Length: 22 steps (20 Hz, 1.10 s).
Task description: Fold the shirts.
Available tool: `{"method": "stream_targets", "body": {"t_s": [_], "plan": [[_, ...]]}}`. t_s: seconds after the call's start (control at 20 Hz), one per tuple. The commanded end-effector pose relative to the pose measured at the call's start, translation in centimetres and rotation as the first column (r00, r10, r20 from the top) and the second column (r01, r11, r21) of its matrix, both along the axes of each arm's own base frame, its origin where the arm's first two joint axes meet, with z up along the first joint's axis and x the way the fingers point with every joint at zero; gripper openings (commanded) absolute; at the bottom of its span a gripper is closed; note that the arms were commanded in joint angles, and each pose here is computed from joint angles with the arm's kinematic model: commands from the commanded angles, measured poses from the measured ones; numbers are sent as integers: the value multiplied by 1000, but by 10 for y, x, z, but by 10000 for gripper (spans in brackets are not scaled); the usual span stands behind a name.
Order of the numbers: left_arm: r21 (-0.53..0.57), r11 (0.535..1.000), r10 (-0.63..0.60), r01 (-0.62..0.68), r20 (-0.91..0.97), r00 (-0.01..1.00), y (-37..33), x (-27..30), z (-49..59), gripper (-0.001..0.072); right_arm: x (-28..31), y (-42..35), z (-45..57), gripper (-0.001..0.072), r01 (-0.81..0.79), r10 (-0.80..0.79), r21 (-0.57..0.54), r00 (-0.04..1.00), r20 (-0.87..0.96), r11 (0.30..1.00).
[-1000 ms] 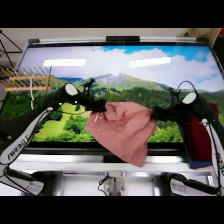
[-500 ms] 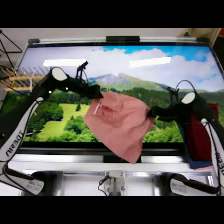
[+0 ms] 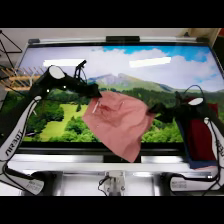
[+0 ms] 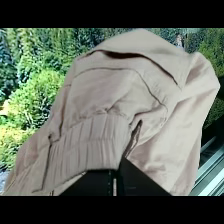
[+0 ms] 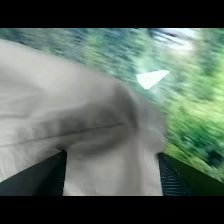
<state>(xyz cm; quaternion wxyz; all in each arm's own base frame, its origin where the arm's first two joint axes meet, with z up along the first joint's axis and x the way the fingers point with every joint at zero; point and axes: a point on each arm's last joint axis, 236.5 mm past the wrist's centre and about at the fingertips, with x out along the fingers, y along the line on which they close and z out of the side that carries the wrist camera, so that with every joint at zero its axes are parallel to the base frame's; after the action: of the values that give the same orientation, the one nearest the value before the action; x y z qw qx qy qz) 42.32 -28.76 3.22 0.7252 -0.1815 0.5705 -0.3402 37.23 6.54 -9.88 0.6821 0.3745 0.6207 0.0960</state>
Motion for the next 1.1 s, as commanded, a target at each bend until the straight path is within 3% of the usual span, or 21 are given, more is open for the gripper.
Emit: {"method": "stream_targets", "body": {"t_s": [0.0,0.05,0.1,0.15,0.2,0.45,0.65,0.75,0.9,1.05], "plan": [[0,1000,-2,2,-2,1000,0,-1,0,35,27,16,-11,559,94,-97,76,995,37,993],[0,1000,-2,2,-2,1000,0,-1,0,35,29,20,-13,485,98,-101,78,994,37,992],[0,1000,-2,2,-2,1000,0,-1,0,35,29,23,-13,328,93,-97,77,995,39,993],[0,1000,-2,2,-2,1000,1,0,0,35,30,24,-12,106,94,-98,80,994,40,992],[0,1000,1,-1,-2,1000,2,0,0,35,30,26,-9,48,93,-97,93,994,43,991],[-20,999,39,-39,22,999,17,10,17,35,53,21,57,46,-42,22,76,968,252,996],[-78,996,51,-38,171,984,21,32,89,35,91,10,167,46,-68,70,-23,851,521,997],[-175,984,92,-40,303,949,13,49,156,34,113,2,234,46,-34,71,-68,752,655,997],[-424,905,262,-38,484,835,9,68,288,35,137,-8,352,46,55,48,-90,526,849,994],[-638,770,438,-28,495,750,30,62,383,35,127,-11,447,46,109,69,-110,323,944,988]]}}
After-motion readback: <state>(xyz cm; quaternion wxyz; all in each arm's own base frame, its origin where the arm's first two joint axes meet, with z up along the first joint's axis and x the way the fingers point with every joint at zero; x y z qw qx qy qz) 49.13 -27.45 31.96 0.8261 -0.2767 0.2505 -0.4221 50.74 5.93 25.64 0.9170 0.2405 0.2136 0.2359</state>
